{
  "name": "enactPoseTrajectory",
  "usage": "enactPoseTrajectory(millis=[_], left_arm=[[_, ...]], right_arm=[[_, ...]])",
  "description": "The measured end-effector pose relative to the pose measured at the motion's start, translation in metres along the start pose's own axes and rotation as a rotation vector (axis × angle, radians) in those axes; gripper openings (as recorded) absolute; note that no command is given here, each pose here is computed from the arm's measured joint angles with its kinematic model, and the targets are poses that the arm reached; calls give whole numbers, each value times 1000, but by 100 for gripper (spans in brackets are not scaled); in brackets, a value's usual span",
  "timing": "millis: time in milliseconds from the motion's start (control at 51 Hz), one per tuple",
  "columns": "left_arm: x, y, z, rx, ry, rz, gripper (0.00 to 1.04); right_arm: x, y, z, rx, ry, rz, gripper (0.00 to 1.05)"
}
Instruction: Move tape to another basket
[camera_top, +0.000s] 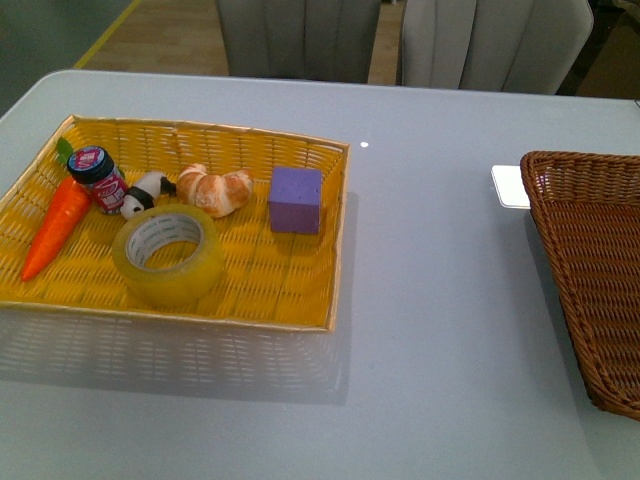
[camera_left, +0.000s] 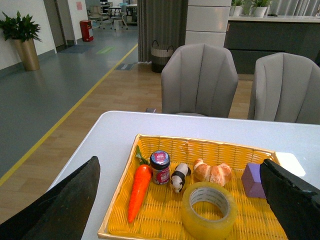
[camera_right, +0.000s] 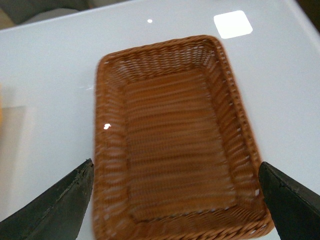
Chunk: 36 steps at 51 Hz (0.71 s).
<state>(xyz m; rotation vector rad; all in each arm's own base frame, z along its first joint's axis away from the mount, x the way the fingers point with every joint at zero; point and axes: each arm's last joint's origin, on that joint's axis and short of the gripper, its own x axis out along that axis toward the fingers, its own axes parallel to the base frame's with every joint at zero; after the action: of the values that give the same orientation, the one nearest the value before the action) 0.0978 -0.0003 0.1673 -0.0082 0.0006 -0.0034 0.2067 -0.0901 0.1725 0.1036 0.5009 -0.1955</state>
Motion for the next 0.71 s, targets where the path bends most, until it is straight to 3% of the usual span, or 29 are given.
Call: enactPoseTrajectory(millis=[98,255,412,706], left_arm=[[0,0,0,0,0,0,96],[0,0,0,0,0,0,96],[0,0,0,0,0,0,96],[0,0,0,0,0,0,96]], right_arm=[[62,-31,9,-92,6,-116,96],[127,-58,-7,-144,166,-129,96],[169,-69,-25,-118,289,-78,96],[210,-68,-33,-143,353,-21,96]])
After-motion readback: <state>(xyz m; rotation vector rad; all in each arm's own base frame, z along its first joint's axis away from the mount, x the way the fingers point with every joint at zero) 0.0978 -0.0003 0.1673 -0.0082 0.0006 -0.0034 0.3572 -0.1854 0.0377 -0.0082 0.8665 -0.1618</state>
